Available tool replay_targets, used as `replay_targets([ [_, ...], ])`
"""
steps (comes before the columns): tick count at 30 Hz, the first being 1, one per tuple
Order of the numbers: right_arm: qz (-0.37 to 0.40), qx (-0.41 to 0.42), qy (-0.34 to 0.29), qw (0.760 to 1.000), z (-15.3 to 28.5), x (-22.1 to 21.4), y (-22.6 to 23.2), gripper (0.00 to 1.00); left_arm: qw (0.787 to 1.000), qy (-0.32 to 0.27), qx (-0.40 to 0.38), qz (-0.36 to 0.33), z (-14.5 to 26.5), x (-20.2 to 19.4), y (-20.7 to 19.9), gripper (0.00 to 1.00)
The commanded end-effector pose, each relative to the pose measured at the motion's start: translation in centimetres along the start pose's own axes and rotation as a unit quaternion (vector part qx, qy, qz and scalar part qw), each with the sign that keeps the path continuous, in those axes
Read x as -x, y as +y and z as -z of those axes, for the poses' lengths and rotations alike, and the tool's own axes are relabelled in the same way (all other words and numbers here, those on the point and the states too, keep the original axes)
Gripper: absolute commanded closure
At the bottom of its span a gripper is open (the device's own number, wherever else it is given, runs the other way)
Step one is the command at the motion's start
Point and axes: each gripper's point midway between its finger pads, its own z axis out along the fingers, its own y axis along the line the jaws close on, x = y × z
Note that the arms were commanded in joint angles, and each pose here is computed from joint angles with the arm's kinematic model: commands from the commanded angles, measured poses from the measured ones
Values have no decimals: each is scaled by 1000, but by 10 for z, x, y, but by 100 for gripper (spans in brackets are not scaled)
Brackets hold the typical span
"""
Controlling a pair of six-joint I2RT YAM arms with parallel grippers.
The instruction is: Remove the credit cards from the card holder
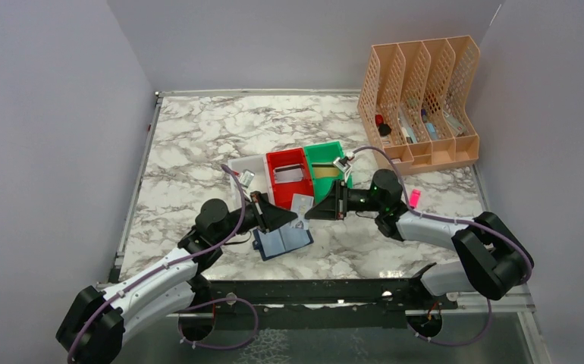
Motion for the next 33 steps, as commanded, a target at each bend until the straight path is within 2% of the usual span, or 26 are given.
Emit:
replay_targets([
  [1,19,26,3,999,3,-2,10,89,1000,-12,-20,-8,1,5,-9,99],
  [5,17,14,-7,1000,5,-1,5,96,999,-32,-6,-5,4,9,-3,83],
  [7,15,4,-13,1000,5,0,2,99,999,-39,1,-2,5,10,1,70],
  [9,13,-6,-17,1000,6,0,-1,99,999,-42,9,1,5,10,6,55],
  [15,15,-67,-36,997,11,2,-20,99,998,-42,42,0,6,9,18,25],
  [19,27,-138,-48,989,18,7,-39,99,992,-41,120,-22,12,13,41,18],
  [25,68,-210,-51,974,29,18,-52,99,965,-53,246,-76,34,33,70,11],
  [33,117,-260,-38,958,31,43,-57,99,931,-72,347,-88,65,43,93,4],
])
